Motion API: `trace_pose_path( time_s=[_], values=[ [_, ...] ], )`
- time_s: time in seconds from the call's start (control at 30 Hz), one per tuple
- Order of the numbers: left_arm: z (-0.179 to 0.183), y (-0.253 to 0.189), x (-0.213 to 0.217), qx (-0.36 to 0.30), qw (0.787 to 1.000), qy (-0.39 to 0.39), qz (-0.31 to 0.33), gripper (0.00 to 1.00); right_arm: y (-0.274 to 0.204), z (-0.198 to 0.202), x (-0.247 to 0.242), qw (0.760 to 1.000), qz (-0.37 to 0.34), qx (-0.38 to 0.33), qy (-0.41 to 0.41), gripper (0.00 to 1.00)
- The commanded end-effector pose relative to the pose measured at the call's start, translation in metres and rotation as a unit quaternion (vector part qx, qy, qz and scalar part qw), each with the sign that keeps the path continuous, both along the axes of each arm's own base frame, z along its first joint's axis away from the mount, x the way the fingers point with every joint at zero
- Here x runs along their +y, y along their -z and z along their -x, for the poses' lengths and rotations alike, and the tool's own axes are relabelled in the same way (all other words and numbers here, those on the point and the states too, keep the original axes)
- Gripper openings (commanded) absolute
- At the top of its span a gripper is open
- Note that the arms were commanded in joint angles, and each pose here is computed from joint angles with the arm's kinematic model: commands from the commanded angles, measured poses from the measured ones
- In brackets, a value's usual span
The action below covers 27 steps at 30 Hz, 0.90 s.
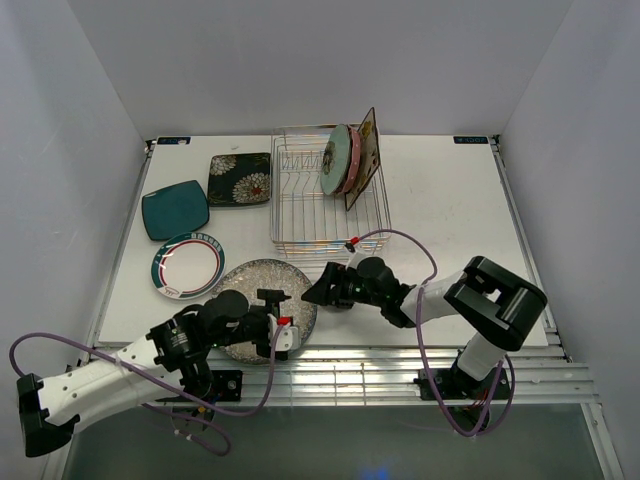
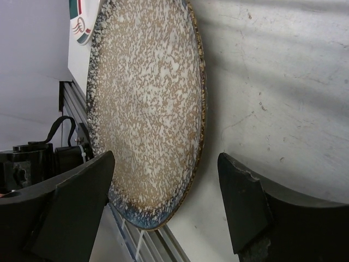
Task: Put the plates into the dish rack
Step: Pick up the plate from the corner of the board.
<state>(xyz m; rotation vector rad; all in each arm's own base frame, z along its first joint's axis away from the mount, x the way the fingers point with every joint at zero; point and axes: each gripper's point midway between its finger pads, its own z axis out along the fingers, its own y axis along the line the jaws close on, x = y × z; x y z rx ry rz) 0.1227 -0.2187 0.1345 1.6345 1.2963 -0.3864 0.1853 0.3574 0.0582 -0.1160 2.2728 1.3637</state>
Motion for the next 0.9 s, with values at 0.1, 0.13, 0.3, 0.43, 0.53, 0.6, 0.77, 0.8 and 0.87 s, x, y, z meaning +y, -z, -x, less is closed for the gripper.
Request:
trace_pose_path(
  time_s=[0.1, 0.13, 0.3, 0.43, 0.53, 0.6, 0.77, 0.8, 0.87],
  values=[
    [0.013, 0.003, -0.001, 0.025, 0.999, 0.022, 0.000, 0.98, -0.007, -0.007, 0.016, 1.000, -0.014, -0.020, 0.014, 0.73],
    [0.014, 0.005, 0.000, 0.028, 0.999, 0.024, -0.001, 0.98, -0.007, -0.007, 0.018, 1.000, -0.016, -0.020, 0.013, 0.73],
    [0.020, 0.003, 0.002, 0.028, 0.999, 0.035, 0.009, 0.98, -0.006, -0.006, 0.025, 1.000, -0.022, -0.016, 0.006, 0.52],
    [0.014, -0.008, 0.006, 0.007, 0.999, 0.017, 0.026, 0.98, -0.002, -0.005, 0.028, 1.000, -0.020, -0.012, 0.004, 0.51],
    [0.005, -0.016, 0.011, -0.006, 0.999, -0.015, 0.037, 0.98, -0.002, -0.004, 0.030, 1.000, -0.023, -0.012, 0.002, 0.43],
    [0.004, -0.018, 0.013, -0.008, 0.999, -0.019, 0.039, 0.98, -0.002, -0.003, 0.032, 1.000, -0.027, -0.011, -0.001, 0.38],
    [0.006, -0.016, 0.014, -0.023, 0.999, -0.006, 0.041, 0.98, -0.002, -0.003, 0.032, 1.000, -0.027, -0.004, 0.003, 0.16],
    [0.006, -0.015, 0.014, -0.022, 0.999, -0.006, 0.039, 0.98, -0.003, -0.004, 0.031, 1.000, -0.024, -0.005, 0.010, 0.11],
    [0.006, -0.016, 0.013, -0.019, 0.999, -0.004, 0.036, 0.98, -0.005, -0.002, 0.030, 1.000, -0.023, -0.006, 0.013, 0.08]
  ],
)
